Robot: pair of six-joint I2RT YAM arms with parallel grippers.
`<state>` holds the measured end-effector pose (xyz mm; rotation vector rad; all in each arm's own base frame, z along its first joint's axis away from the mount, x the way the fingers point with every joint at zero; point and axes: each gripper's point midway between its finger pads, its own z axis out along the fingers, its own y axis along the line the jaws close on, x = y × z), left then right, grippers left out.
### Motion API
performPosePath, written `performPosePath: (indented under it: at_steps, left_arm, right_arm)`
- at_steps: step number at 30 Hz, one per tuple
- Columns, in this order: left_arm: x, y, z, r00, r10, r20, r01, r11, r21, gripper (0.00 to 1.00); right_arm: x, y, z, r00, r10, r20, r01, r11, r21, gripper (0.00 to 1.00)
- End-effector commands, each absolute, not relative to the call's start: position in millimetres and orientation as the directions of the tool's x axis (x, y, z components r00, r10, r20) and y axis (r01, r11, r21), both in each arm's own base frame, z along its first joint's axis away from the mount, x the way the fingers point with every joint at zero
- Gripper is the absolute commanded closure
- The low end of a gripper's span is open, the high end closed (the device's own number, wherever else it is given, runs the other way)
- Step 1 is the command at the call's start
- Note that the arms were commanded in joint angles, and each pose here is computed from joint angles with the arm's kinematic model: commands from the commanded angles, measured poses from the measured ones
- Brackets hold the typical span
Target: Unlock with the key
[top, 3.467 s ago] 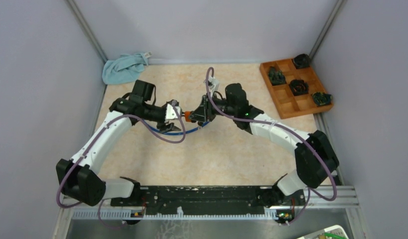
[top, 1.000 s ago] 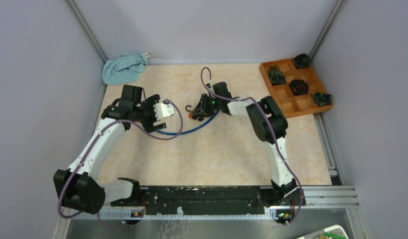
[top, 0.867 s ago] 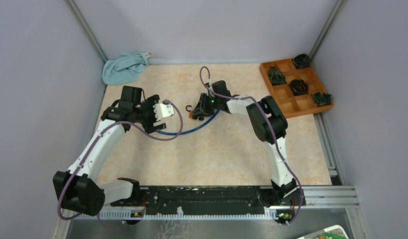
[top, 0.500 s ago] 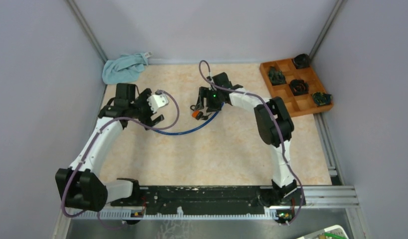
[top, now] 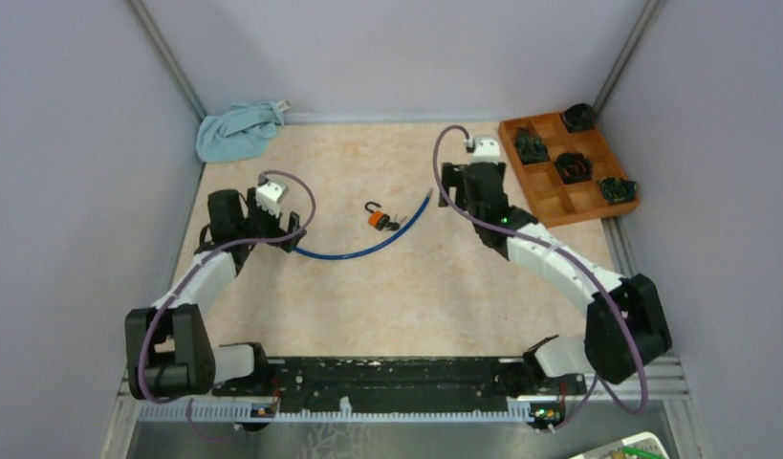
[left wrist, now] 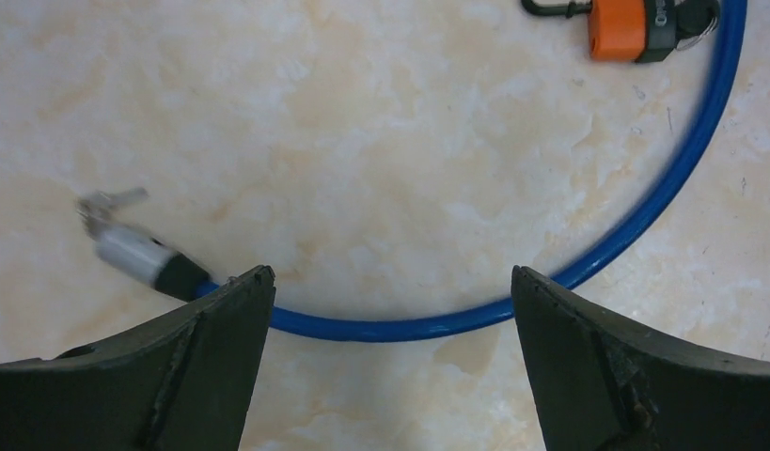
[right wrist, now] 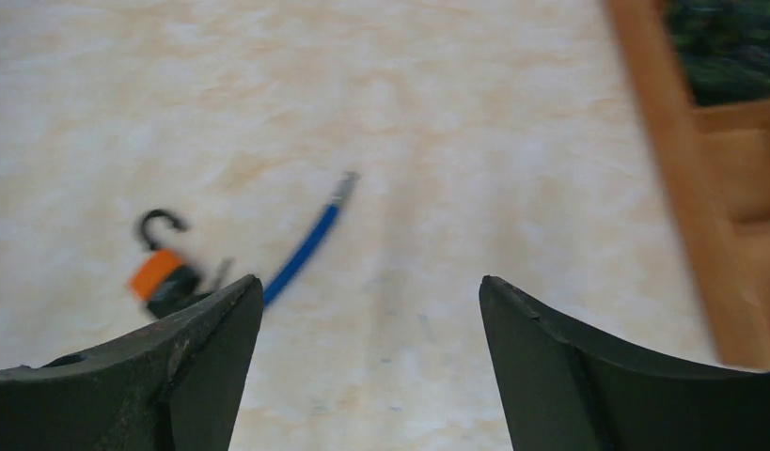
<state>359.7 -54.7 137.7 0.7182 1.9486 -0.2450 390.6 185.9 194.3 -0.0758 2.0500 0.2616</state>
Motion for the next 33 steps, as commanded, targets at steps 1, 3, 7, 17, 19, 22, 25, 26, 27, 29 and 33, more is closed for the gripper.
performPosePath:
  at_steps: [1,3,7,17,19,22,25,26,27,29,33]
  left_arm:
    - [367.1,-67.9,133.2,-0.225,0.134,-0.965,0.526,0.850,-0.005,0.00]
    - [364.3,-69.0,121.1,-0.209,0.102,-0.973,0.515,0.857,-0.021,0.00]
    - [364.0,-66.0,107.3,-0.145,0.091,-0.985,0.491,0.871,0.008,0.00]
    - [371.6,-50.5,101.7,-0.043,0.062,-0.997,0.389,0.920,0.041,0.00]
    - [369.7,-47.6,103.1,-0.028,0.058,-0.998,0.367,0.929,0.043,0.00]
    - [363.0,-44.7,100.8,-0.007,0.051,-0.999,0.344,0.938,0.046,0.01]
    - [363.1,-43.8,100.9,0.004,0.048,-0.999,0.334,0.941,0.047,0.01]
    - [365.5,-43.3,96.9,-0.024,0.050,-0.998,0.334,0.942,0.039,0.01]
    - [368.1,-42.0,94.4,-0.039,0.049,-0.998,0.328,0.944,0.033,0.01]
    - [372.5,-39.9,96.3,-0.030,0.043,-0.999,0.311,0.950,0.032,0.01]
    - [371.8,-40.1,96.8,-0.027,0.045,-0.999,0.309,0.951,0.034,0.01]
  right_arm:
    - [381.8,69.3,196.0,-0.215,-0.049,-0.975,0.283,0.953,-0.111,0.13]
    - [368.0,42.2,191.5,-0.157,-0.053,-0.986,0.376,0.920,-0.109,0.03]
    - [343.9,0.0,186.4,-0.011,-0.006,-1.000,0.483,0.875,-0.010,0.01]
    - [333.6,-77.0,124.9,-0.053,0.108,-0.993,0.675,0.737,0.044,0.01]
    - [337.1,-77.8,114.7,-0.058,0.127,-0.990,0.667,0.743,0.057,0.01]
    - [346.3,-69.0,109.7,-0.066,0.104,-0.992,0.608,0.793,0.043,0.01]
    - [359.0,-40.5,108.8,-0.092,0.035,-0.995,0.417,0.909,-0.007,0.01]
    - [358.5,-36.2,110.7,-0.078,0.014,-0.997,0.384,0.923,-0.018,0.01]
    - [355.6,-34.3,112.8,-0.060,0.017,-0.998,0.370,0.929,-0.006,0.01]
    - [354.5,-23.6,113.3,-0.040,0.012,-0.999,0.281,0.960,0.001,0.01]
    - [358.8,-14.8,107.8,-0.039,-0.005,-0.999,0.190,0.982,-0.012,0.01]
